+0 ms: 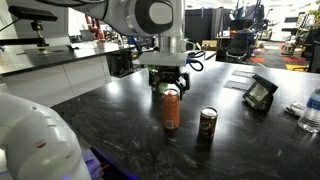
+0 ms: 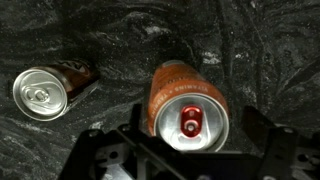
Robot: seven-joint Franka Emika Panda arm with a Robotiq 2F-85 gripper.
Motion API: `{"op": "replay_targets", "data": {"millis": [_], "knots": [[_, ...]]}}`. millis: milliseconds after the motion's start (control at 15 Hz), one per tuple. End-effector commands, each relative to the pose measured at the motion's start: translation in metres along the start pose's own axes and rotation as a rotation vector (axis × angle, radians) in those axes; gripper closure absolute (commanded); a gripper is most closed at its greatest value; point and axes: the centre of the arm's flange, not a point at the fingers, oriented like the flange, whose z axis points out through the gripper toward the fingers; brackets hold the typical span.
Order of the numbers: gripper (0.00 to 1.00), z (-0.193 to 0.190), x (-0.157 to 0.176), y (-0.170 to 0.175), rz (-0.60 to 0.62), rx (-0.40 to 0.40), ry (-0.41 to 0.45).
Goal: Lay the orange can on the counter
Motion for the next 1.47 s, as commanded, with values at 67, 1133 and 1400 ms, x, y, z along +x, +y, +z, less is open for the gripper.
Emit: {"op": "replay_targets", "data": {"millis": [67, 1133, 1400], "knots": [[0.00, 0.014, 0.011, 0.008, -0.007, -0.014, -0.050], [0.53, -0.016, 0.022, 0.009, -0.086, -0.094, -0.060], [0.53, -0.029, 0.042, 0.007, -0.175, -0.169, 0.043]]}}
